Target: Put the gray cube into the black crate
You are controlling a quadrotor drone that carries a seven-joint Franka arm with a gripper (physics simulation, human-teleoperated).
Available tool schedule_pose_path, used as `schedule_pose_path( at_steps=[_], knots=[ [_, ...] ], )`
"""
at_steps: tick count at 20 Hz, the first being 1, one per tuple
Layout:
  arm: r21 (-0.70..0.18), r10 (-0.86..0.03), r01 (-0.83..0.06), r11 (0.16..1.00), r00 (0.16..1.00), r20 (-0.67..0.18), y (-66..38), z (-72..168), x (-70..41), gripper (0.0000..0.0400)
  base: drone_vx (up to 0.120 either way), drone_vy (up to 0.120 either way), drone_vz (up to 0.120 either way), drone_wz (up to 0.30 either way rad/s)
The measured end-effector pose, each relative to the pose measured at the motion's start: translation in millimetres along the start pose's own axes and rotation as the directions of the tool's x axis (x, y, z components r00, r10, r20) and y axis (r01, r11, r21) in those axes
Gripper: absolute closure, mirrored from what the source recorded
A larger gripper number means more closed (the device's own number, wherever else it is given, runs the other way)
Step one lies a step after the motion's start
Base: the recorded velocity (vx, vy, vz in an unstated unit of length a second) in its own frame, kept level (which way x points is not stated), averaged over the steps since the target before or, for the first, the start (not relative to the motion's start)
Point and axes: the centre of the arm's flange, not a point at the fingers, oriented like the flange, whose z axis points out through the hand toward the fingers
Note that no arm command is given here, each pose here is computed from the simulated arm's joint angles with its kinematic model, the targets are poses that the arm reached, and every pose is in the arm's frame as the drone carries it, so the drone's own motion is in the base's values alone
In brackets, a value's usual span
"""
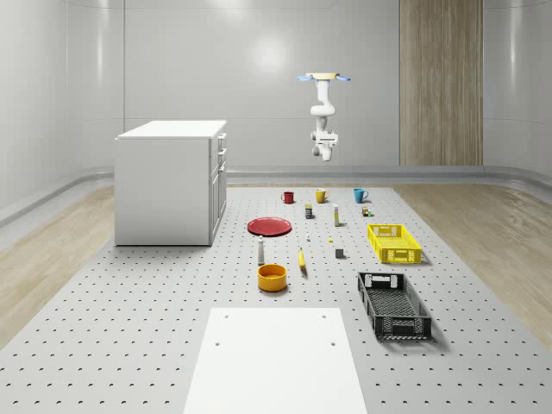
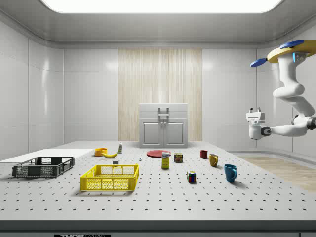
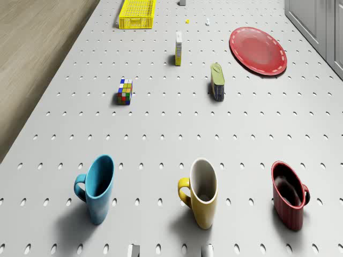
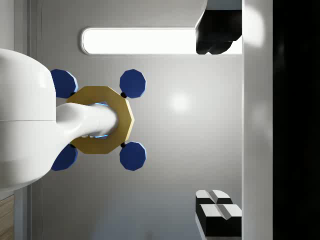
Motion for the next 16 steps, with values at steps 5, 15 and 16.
schedule_pose_path(
  at_steps=[5, 15, 16],
  knots=[
    [0.003, 0.000, 0.000, 1.000, 1.000, -0.003, 2.6, -37, -2.5, 0.0000, 0.120, 0.000, 0.000, 0.000],
    [0.008, 0.000, 0.000, 1.000, 1.000, -0.008, 0.4, -83, -0.5, 0.0000, 0.120, 0.000, 0.000, 0.000],
    [0.009, 0.000, 0.000, 1.000, 1.000, -0.009, 0.3, -85, -0.4, 0.0000, 0.120, 0.000, 0.000, 0.000]
  ],
)
